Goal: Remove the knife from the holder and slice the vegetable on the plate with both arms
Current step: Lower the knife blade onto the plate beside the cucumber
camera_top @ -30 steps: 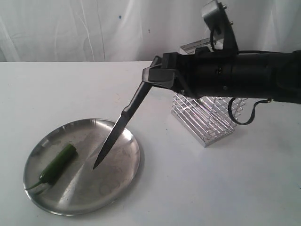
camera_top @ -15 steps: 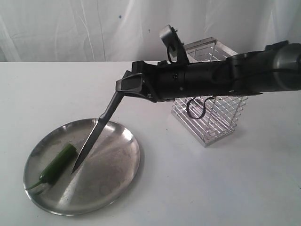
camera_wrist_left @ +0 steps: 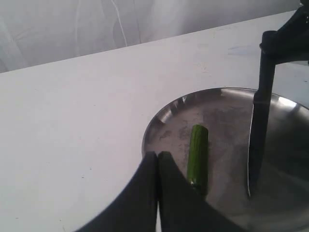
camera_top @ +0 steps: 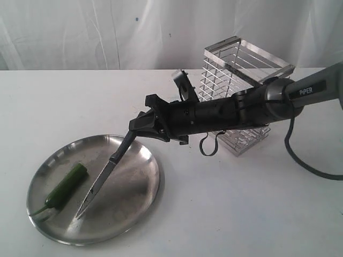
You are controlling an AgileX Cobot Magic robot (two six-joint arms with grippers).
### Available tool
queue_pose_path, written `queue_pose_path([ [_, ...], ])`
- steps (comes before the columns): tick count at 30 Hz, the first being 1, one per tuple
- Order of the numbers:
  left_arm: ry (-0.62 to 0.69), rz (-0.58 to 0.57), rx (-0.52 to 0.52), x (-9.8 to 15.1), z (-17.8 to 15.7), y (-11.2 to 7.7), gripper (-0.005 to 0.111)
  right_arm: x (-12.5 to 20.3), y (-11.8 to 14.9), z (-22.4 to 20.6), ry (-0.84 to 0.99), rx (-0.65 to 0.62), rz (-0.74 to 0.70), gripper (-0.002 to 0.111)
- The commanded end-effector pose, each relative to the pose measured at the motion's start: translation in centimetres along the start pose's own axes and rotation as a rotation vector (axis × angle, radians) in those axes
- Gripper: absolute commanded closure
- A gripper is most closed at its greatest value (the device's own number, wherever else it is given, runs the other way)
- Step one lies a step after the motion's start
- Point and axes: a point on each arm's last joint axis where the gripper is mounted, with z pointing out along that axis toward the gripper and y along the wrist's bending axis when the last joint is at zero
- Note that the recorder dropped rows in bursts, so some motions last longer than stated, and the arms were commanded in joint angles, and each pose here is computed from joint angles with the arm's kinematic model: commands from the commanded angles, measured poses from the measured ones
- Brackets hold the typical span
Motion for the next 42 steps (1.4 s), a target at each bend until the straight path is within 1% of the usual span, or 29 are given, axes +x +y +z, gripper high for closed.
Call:
queue_pose_path([
  [1, -0.001, -0.007, 0.006, 0.1, 0.0, 0.0, 0.107, 0.0, -0.1, 0.2, 0.008, -0.021, -0.004, 0.108],
  [5, -0.001, -0.007, 0.006, 0.1, 0.0, 0.0, 0.107, -0.1, -0.3, 0.2, -0.006, 0.007, -0.045, 0.108],
  [9, -0.001, -0.007, 0.006, 0.1, 0.0, 0.0, 0.107, -0.2, -0.5, 0.2, -0.012, 0.022, -0.047, 0.108],
  [15, -0.001, -0.007, 0.006, 0.1, 0.0, 0.0, 0.107, -0.4, -1.9, 0.1, -0.034, 0.168, -0.072, 0.108],
  [21, -0.001, -0.007, 0.006, 0.1, 0.0, 0.0, 0.107, -0.2, -2.6, 0.3, -0.024, 0.18, -0.083, 0.108],
  [24, -0.001, -0.007, 0.006, 0.1, 0.0, 0.0, 0.107, 0.4, -3.8, 0.8, 0.0, 0.176, -0.06, 0.108],
  [26, -0.001, -0.007, 0.006, 0.1, 0.0, 0.0, 0.107, 0.7, -4.1, 1.0, 0.01, 0.153, -0.075, 0.108],
  [30, -0.001, -0.007, 0.006, 0.1, 0.0, 0.0, 0.107, 1.2, -5.0, 1.4, 0.03, 0.152, -0.06, 0.108],
  [32, -0.001, -0.007, 0.006, 0.1, 0.0, 0.0, 0.107, 1.2, -5.0, 1.4, 0.03, 0.152, -0.06, 0.105],
  [33, -0.001, -0.007, 0.006, 0.1, 0.0, 0.0, 0.107, 1.2, -5.0, 1.4, 0.03, 0.152, -0.06, 0.1],
  [36, -0.001, -0.007, 0.006, 0.1, 0.0, 0.0, 0.107, 1.2, -5.0, 1.4, 0.03, 0.152, -0.062, 0.093],
  [42, -0.001, -0.007, 0.006, 0.1, 0.0, 0.0, 0.107, 1.2, -5.0, 1.4, 0.03, 0.152, -0.062, 0.088],
])
